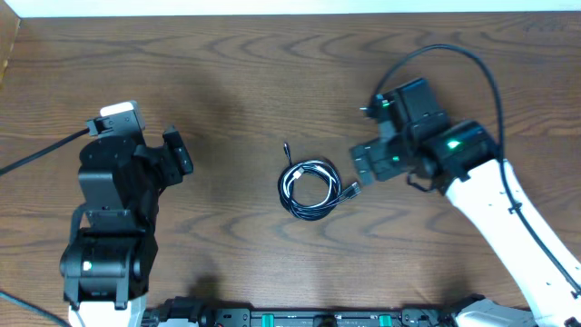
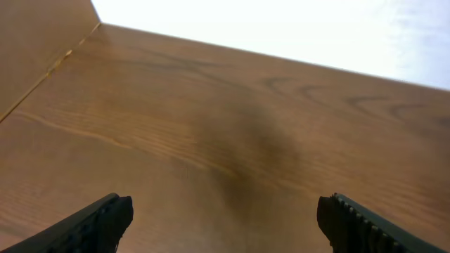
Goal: Untangle cables
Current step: 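Move the right gripper over the coiled black and white cables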
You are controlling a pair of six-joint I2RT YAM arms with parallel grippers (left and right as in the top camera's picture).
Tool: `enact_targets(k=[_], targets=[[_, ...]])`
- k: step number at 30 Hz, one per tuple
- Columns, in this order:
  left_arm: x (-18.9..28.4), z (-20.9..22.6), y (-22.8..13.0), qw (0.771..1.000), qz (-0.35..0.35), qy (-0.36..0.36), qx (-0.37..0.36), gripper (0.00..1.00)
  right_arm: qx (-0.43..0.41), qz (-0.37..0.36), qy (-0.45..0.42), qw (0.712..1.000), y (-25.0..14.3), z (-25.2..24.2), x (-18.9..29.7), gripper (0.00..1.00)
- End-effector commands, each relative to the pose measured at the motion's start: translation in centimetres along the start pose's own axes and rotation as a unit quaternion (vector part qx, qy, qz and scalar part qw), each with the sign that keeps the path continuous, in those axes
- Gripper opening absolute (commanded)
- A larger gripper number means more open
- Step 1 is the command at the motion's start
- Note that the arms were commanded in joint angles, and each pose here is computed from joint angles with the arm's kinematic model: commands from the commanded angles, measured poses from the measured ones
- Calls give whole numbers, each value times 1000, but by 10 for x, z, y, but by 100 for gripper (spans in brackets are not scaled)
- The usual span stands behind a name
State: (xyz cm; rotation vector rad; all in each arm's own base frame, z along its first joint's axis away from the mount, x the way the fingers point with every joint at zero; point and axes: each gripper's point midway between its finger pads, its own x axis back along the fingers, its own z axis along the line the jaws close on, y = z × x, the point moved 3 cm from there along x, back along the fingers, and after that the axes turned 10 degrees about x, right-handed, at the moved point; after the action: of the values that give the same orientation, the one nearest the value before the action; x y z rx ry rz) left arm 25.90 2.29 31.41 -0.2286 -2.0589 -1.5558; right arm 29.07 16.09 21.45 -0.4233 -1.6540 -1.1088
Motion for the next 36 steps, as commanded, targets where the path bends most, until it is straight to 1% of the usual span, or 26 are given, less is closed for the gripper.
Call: enact_targets(k=[1, 4, 6, 11, 13, 16, 17, 21, 25, 27, 29, 31, 33, 36], targets=[[2, 2, 6, 1000, -9, 12, -6, 89, 31, -36, 64, 997, 18, 35, 2, 99], [2, 2, 7, 1000, -11, 11, -6, 89, 34, -64, 103, 992, 33, 62, -1, 99], [2, 2, 7, 1000, -11, 11, -6, 89, 34, -65, 108, 991, 36, 71, -6, 99], [0, 2, 5, 1000, -7, 13, -7, 88, -58, -17, 49, 997, 27, 74, -36, 99], [-1, 2, 5, 1000, -4, 13, -7, 88, -70, 8, 41, 997, 20, 80, -52, 96], [-3, 2, 4, 1000, -2, 14, -8, 88, -56, 45, 45, 996, 9, 96, -76, 83], [-3, 2, 4, 1000, -2, 14, -8, 89, -51, 56, 53, 996, 6, 104, -82, 80], [-3, 2, 4, 1000, -2, 14, -8, 89, -27, 81, 86, 993, -4, 132, -91, 78], [-3, 2, 4, 1000, -2, 14, -8, 88, -3, 105, 86, 991, -18, 147, -89, 77], [-3, 2, 4, 1000, -2, 14, -8, 89, 7, 124, 72, 990, -28, 148, -89, 75], [-3, 2, 4, 1000, -2, 14, -8, 89, 17, 139, 46, 989, -36, 144, -90, 69], [-3, 2, 4, 1000, -2, 14, -8, 89, 24, 149, 28, 988, -41, 141, -92, 60], [-3, 2, 4, 1000, -2, 14, -8, 88, 28, 155, 23, 987, -44, 141, -96, 59], [-3, 2, 4, 1000, -1, 14, -8, 89, 31, 162, 20, 986, -46, 141, -103, 64]])
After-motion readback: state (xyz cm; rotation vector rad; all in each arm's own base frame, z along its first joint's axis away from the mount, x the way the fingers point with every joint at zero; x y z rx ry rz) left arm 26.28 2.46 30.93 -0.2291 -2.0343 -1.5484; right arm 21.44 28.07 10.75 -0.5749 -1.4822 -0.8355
